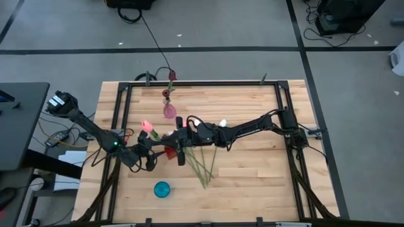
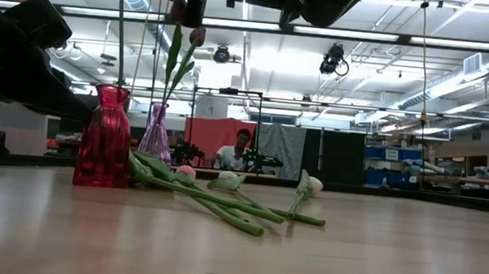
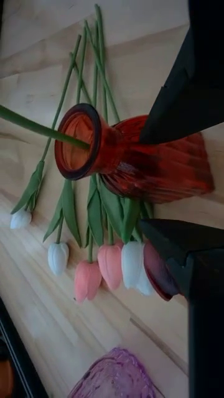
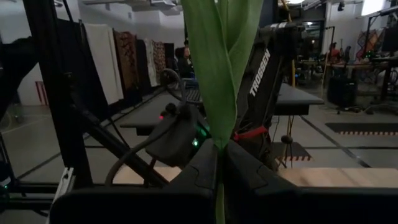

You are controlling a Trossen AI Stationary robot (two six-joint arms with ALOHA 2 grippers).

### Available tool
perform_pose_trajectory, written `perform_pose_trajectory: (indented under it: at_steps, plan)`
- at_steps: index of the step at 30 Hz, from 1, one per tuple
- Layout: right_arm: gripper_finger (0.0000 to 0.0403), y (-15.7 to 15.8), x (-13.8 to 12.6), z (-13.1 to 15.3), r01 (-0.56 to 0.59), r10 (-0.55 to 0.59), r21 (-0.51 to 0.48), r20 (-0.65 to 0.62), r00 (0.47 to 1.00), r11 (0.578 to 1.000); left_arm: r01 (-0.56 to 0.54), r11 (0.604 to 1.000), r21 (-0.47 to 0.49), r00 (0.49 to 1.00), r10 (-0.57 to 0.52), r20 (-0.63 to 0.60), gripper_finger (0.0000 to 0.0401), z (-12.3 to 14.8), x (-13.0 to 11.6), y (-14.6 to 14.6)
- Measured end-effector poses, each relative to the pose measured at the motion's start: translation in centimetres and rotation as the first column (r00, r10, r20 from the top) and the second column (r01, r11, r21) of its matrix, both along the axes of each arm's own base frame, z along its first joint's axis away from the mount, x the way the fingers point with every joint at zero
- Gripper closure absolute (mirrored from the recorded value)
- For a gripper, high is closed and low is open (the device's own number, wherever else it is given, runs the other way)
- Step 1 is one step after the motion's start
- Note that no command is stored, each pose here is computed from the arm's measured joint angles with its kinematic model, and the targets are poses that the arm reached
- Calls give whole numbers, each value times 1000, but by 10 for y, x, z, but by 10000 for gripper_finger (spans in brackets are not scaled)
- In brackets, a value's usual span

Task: Sort flowers into vase by color
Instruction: Put the right pink flower into the red vase

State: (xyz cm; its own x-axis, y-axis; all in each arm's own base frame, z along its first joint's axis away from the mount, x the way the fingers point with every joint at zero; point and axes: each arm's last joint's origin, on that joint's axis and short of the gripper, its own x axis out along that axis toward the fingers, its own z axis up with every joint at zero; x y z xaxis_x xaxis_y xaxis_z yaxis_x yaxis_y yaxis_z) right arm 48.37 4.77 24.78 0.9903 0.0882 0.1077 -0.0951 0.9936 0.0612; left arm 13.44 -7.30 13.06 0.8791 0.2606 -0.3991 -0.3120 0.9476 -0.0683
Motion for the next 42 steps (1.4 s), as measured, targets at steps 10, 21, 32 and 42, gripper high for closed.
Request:
perform_pose_trajectory:
  at_steps: [10, 21, 32, 42]
  plan:
    - [347, -4, 0, -17, 7, 1, 52, -152, 988, 999, 61, 998, -32, 998, -62, -26, 187, -1, 0, -2]
    - [252, -13, -1, -35, -22, 57, 74, -503, 863, 997, 59, 997, -45, 998, -60, -23, 187, -1, 0, -2]
    - [247, -9, -8, -22, 5, 1, 7, -689, 725, 1000, 78, 995, -56, 997, -78, 6, 187, 1, -2, -7]
    - [247, 3, -29, -7, 55, -88, -69, -726, 682, 996, 83, 996, -31, 994, -81, 75, 187, 11, -11, -10]
